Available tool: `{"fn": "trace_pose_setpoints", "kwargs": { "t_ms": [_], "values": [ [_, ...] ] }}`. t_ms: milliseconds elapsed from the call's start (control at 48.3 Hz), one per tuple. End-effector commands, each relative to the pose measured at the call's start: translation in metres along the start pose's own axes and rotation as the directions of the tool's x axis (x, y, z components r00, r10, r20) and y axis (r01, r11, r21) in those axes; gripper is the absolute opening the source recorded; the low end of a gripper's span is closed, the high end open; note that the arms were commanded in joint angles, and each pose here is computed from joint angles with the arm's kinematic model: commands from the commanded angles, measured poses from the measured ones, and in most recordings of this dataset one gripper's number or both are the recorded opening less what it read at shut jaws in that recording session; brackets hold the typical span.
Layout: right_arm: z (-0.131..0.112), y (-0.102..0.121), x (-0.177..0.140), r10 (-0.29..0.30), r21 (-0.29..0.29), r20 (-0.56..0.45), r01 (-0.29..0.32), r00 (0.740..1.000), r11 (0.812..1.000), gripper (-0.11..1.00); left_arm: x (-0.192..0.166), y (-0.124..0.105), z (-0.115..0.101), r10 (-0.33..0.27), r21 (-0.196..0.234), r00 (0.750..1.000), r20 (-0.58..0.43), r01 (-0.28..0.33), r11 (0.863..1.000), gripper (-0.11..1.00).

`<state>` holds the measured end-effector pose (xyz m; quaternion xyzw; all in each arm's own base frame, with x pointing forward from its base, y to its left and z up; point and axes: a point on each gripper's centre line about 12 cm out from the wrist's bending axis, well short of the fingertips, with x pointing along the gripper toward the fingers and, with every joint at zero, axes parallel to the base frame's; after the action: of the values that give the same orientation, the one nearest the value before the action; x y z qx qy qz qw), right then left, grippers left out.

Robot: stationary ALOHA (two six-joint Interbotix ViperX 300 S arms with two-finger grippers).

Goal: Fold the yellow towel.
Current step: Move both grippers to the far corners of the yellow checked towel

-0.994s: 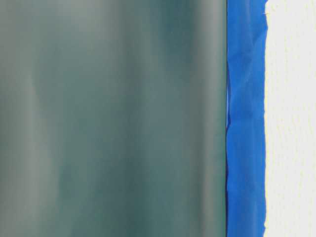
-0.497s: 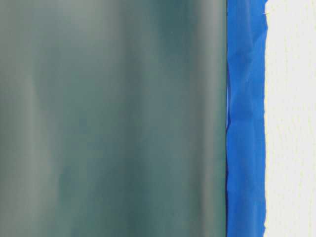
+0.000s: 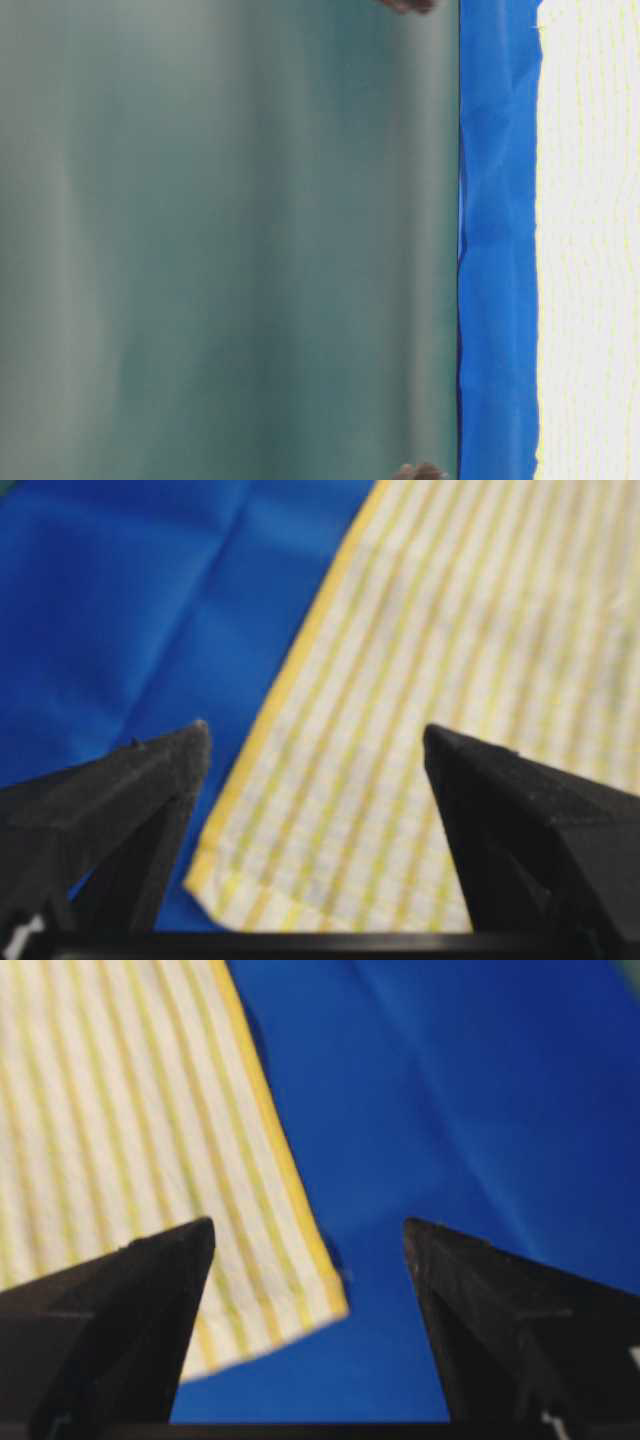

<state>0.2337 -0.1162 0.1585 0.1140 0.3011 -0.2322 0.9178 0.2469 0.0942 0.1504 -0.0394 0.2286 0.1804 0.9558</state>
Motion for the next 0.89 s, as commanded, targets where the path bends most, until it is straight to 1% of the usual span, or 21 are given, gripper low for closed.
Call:
{"fn": "trace_pose_setpoints", "kwargs": {
  "t_ms": [0,62,124,311,456,601,642,684,725,829,870],
  "values": [
    [0.0,-0.004,0.014,-0.016,0.014,-0.014,0.016,1.0,1.0,0.73,0.012,0.007,-0.001,0.026,-0.011,1.0,0.003,-0.026,1.0,0.77],
    [-0.005,-0.007,0.021,-0.025,0.018,-0.032,0.026,0.999,1.0,0.69,0.019,0.011,-0.009,0.038,-0.015,0.999,-0.024,-0.038,0.999,0.74],
    [-0.009,-0.01,0.028,-0.035,0.023,-0.048,0.036,0.998,0.999,0.67,0.027,0.014,-0.016,0.048,-0.02,0.998,-0.05,-0.049,0.999,0.74],
    [-0.023,-0.015,0.046,-0.05,0.028,-0.106,0.053,0.993,0.998,0.67,0.041,0.022,-0.034,0.069,-0.031,0.99,-0.124,-0.073,0.997,0.74],
    [-0.026,-0.016,0.056,-0.054,0.029,-0.132,0.058,0.99,0.998,0.67,0.047,0.026,-0.044,0.08,-0.038,0.984,-0.157,-0.087,0.996,0.74],
    [-0.028,-0.017,0.062,-0.055,0.03,-0.144,0.06,0.988,0.998,0.64,0.05,0.031,-0.053,0.092,-0.047,0.978,-0.186,-0.103,0.994,0.7],
    [-0.028,-0.017,0.063,-0.055,0.03,-0.148,0.06,0.987,0.998,0.61,0.05,0.031,-0.055,0.094,-0.049,0.976,-0.197,-0.105,0.993,0.66],
    [-0.03,-0.017,0.065,-0.056,0.028,-0.154,0.061,0.986,0.998,0.56,0.05,0.031,-0.056,0.093,-0.048,0.975,-0.2,-0.104,0.993,0.58],
    [-0.031,-0.017,0.065,-0.056,0.028,-0.157,0.061,0.986,0.998,0.45,0.05,0.031,-0.057,0.092,-0.049,0.975,-0.204,-0.104,0.993,0.48],
    [-0.031,-0.015,0.065,-0.051,0.024,-0.159,0.056,0.986,0.998,0.15,0.05,0.031,-0.059,0.091,-0.045,0.973,-0.213,-0.103,0.994,0.19],
    [-0.031,-0.015,0.065,-0.05,0.023,-0.158,0.055,0.986,0.998,0.06,0.05,0.031,-0.059,0.09,-0.044,0.973,-0.213,-0.102,0.994,0.09]
  ]
}}
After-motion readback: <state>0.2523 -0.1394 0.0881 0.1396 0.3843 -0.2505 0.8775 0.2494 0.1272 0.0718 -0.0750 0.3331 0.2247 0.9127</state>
